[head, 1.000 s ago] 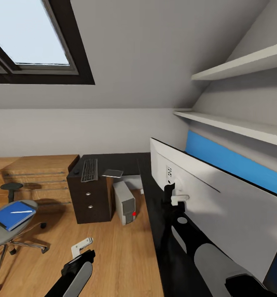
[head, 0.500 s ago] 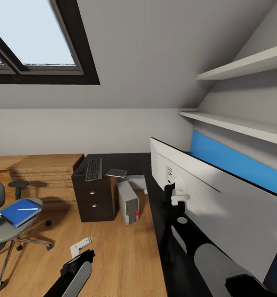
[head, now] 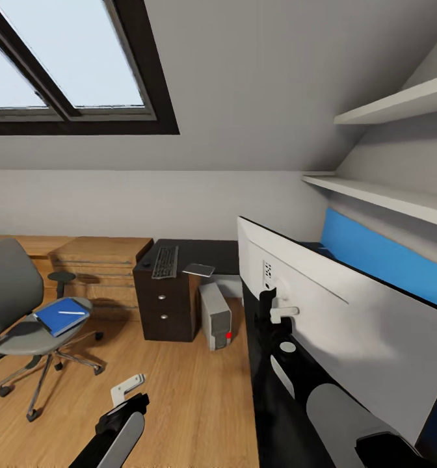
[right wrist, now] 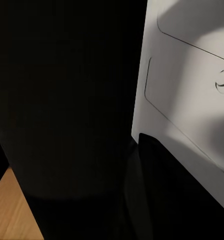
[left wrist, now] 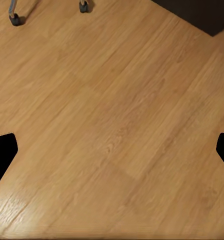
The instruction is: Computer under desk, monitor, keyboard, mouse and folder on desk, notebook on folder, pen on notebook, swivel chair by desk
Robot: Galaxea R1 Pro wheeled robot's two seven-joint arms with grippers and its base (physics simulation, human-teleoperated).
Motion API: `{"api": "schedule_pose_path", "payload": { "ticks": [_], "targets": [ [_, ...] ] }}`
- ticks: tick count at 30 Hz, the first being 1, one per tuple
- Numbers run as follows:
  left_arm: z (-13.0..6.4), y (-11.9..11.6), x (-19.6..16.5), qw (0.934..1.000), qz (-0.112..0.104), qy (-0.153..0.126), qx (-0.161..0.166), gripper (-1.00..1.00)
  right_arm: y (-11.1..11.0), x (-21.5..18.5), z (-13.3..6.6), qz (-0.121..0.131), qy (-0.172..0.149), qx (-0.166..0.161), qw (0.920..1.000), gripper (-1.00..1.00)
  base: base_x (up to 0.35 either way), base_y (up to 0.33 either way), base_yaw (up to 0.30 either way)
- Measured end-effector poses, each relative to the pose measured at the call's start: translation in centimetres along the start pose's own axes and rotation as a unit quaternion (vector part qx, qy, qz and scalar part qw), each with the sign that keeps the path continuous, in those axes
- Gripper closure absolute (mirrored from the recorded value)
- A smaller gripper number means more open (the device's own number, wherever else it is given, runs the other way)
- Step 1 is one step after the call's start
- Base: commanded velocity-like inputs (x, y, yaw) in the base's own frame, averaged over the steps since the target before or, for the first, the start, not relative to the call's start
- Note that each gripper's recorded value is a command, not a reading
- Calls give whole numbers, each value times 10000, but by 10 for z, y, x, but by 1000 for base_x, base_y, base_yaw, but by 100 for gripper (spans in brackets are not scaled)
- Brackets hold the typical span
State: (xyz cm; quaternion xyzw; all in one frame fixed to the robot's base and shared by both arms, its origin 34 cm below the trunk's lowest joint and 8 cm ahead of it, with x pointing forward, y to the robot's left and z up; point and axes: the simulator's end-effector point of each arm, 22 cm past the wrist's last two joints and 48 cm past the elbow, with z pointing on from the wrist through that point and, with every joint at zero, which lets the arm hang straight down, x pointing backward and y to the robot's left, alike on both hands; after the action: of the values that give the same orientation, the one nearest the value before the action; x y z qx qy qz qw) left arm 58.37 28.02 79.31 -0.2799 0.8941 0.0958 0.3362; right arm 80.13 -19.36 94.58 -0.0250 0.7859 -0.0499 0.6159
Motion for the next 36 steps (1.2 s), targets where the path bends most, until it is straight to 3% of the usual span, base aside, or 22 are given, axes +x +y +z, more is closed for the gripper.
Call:
{"api": "schedule_pose_path", "payload": {
  "ticks": [7, 28, 36],
  "targets": [
    [1, 1, -1, 10000, -53, 14, 2, -100, 0, 2, 0, -5, 19, -9, 10000, 100, -123, -204, 91],
    [2, 4, -2, 9999, -99, 20, -27, -100, 2, 2, 0, 9, 26, -42, 10000, 100, -108, -21, 0],
    [2, 4, -2, 9999, -105, 22, -25, -100, 1, 3, 0, 0, 30, -34, 10000, 100, -150, -199, 0]
  ]
}}
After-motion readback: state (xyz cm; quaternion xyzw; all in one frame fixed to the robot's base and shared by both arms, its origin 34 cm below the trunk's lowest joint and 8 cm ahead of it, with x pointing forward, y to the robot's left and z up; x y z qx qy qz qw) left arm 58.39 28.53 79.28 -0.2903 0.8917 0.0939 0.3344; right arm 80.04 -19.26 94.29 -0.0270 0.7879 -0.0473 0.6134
